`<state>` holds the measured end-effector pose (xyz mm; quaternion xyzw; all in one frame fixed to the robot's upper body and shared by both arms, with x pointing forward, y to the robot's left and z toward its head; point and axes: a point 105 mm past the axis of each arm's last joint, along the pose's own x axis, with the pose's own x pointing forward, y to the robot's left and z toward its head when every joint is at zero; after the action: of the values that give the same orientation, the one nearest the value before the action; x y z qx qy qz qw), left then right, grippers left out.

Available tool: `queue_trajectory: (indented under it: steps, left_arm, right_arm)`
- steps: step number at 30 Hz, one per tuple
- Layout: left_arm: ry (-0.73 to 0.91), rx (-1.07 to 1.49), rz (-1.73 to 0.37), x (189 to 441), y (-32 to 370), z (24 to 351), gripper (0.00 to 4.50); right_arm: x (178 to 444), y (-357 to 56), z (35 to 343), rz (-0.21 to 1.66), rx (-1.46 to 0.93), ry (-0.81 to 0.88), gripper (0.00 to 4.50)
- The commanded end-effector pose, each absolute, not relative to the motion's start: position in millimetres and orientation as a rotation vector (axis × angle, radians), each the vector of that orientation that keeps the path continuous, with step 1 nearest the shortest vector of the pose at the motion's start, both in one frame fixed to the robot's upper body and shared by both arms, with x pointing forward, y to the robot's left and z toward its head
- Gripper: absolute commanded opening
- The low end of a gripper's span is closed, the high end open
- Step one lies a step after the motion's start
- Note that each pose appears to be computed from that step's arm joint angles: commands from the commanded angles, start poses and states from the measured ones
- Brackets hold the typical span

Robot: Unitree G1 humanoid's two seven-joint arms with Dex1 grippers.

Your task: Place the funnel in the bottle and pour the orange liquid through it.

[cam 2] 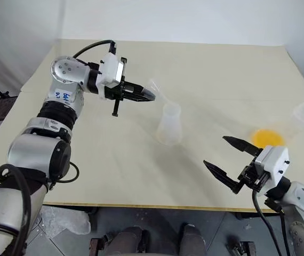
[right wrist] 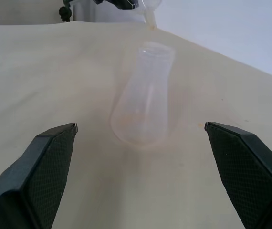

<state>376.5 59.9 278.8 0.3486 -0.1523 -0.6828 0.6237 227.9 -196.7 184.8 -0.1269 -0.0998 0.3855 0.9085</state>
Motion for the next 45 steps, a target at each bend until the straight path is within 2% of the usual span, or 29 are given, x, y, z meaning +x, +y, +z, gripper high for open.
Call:
queue_trajectory:
  steps: [1, 27, 30, 41, 42, 45]
  left_arm:
    - [-0.372, 0.917, -1.590, 372, 55, 288, 0.03]
    - [-0.406, 1.284, -1.541, 374, 26, 288, 0.03]
    - [-0.423, 1.307, -1.534, 373, 23, 291, 0.71]
    - [-0.469, 1.281, -1.554, 369, 16, 296, 4.28]
    - [-0.472, 1.275, -1.560, 368, 16, 296, 4.45]
    - [-0.483, 1.242, -1.573, 366, 16, 299, 4.45]
  right_arm:
    - [221, -194, 197, 0.782, -0.285, -0.268, 4.50]
    - [226, -194, 213, 0.730, -0.289, -0.330, 4.50]
    - [226, -195, 213, 0.723, -0.292, -0.329, 4.50]
    - [227, -197, 214, 0.710, -0.305, -0.329, 4.50]
    - [227, -197, 214, 0.710, -0.307, -0.329, 4.50]
    - [226, -198, 216, 0.700, -0.312, -0.330, 4.50]
